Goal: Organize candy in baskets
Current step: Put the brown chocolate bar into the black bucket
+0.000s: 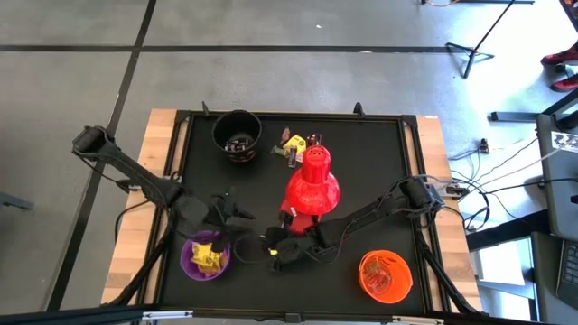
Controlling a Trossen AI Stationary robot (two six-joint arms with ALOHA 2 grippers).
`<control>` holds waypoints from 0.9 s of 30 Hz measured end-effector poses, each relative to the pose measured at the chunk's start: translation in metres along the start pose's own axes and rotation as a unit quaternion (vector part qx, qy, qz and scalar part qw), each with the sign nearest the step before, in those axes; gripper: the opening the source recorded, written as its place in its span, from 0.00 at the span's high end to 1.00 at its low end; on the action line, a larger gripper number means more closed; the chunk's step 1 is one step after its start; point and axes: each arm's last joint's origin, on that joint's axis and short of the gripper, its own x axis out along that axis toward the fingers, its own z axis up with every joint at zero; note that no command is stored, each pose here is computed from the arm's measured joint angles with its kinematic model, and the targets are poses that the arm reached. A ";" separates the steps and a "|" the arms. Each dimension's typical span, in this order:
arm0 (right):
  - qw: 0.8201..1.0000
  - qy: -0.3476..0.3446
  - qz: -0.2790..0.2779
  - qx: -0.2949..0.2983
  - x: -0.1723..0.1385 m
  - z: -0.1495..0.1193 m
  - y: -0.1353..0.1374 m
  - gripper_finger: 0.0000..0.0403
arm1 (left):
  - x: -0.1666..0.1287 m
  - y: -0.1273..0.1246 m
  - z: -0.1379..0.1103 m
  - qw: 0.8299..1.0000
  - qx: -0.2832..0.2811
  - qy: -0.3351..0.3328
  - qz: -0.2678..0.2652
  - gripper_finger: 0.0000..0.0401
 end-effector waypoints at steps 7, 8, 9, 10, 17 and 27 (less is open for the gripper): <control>1.000 -0.007 -0.007 0.010 0.005 0.005 -0.009 0.92 | 0.025 -0.006 -0.015 0.998 -0.010 0.038 -0.049 0.58; 1.000 -0.006 -0.006 0.010 0.005 0.006 -0.011 0.92 | 0.027 -0.006 -0.017 0.998 -0.009 0.040 -0.047 0.58; 1.000 -0.004 -0.005 0.010 0.005 0.005 -0.011 0.93 | 0.029 -0.006 -0.018 0.998 -0.008 0.044 -0.044 0.58; 1.000 -0.001 -0.003 0.009 0.005 0.005 -0.011 0.93 | 0.030 -0.005 -0.020 0.998 -0.008 0.047 -0.042 0.58; 1.000 0.003 -0.004 0.008 0.006 0.004 -0.012 0.92 | 0.037 0.001 -0.022 0.998 -0.008 0.056 -0.027 0.58; 1.000 0.003 -0.008 0.010 0.006 0.004 -0.013 0.92 | 0.038 0.008 -0.022 0.998 0.005 0.060 0.004 0.58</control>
